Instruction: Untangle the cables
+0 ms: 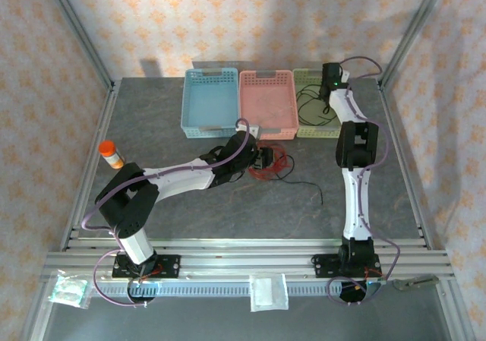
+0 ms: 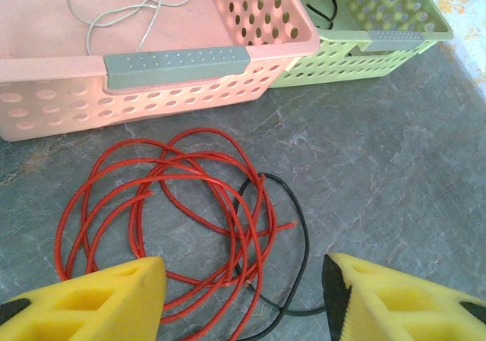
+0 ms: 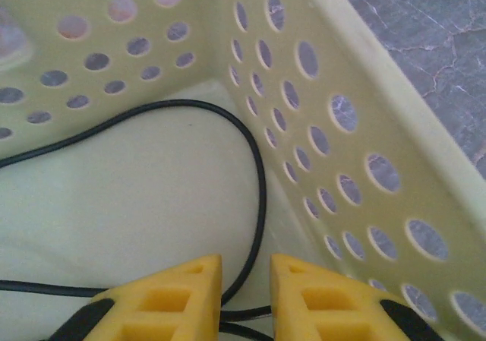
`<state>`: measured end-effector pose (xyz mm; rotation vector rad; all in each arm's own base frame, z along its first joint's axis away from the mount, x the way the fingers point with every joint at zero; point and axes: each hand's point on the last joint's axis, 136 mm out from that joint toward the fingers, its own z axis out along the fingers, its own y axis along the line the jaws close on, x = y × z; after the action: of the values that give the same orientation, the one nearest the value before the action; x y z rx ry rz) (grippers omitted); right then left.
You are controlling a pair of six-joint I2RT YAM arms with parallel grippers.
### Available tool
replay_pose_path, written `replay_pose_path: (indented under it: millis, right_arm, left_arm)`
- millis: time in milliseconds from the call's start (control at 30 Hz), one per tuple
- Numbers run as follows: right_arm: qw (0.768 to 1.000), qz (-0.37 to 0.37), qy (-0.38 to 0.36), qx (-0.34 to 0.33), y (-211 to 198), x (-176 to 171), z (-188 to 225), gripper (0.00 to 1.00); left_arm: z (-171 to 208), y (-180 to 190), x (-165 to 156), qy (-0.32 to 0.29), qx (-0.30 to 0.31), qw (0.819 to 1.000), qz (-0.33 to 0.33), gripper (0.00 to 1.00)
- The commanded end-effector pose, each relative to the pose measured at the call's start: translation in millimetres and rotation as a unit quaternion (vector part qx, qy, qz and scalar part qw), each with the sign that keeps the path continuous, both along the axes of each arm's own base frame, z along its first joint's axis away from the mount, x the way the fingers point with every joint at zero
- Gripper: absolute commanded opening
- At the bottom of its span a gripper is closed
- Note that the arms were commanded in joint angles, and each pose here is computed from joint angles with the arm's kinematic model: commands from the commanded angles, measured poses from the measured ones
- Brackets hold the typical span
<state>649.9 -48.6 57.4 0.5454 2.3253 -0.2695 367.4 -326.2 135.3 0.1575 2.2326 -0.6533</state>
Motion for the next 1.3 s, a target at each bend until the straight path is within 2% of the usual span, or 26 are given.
replay_pose_path:
  millis: [0,267,433,567,667,800,900,1000,1133,1267]
  right_arm:
    - [0.999,-0.005,0.034,0.010,1.4,-12.3,-18.9,0.24]
    - [0.996,0.007,0.056,0.070,22.6,-32.8,-26.1,0.24]
    - [0.992,0.033,0.046,0.109,47.0,-37.8,-9.5,0.24]
    - [0.988,0.064,-0.006,0.138,60.9,-31.3,33.2,0.28]
    - [0.984,0.088,-0.056,0.147,67.9,-27.8,80.9,0.37]
    - [0.986,0.073,-0.094,0.114,58.1,-38.3,128.5,0.50]
    - [0.991,0.053,-0.100,0.073,50.7,-57.1,147.0,0.58]
    - [0.984,0.076,-0.117,0.108,66.9,-83.7,164.5,0.59]
    - [0.973,0.120,-0.122,0.157,99.2,-135.8,173.6,0.51]
    - [0.969,0.152,-0.091,0.174,129.2,-195.0,159.2,0.45]
  left_arm:
    - [10.5,8.8,4.2,-0.014,0.004,1.000,0.015,0.58]
    - [7.0,10.1,3.4,-0.011,0.006,1.000,0.016,0.58]
    - [7.1,12.0,3.4,-0.012,0.007,1.000,0.021,0.58]
    - [9.9,18.6,3.4,-0.013,-0.001,0.999,0.036,0.58]
    - [10.6,27.5,2.2,-0.012,-0.012,0.999,0.048,0.62]
    - [9.4,44.3,0.7,-0.009,-0.023,0.997,0.070,0.69]
    - [5.5,58.8,-1.7,-0.004,-0.033,0.996,0.087,0.71]
    - [-2.6,69.4,-4.0,0.012,-0.049,0.994,0.100,0.70]
    - [-23.7,74.8,-7.6,0.041,-0.052,0.993,0.099,0.66]
    - [-41.7,72.4,-10.1,0.065,-0.052,0.992,0.092,0.63]
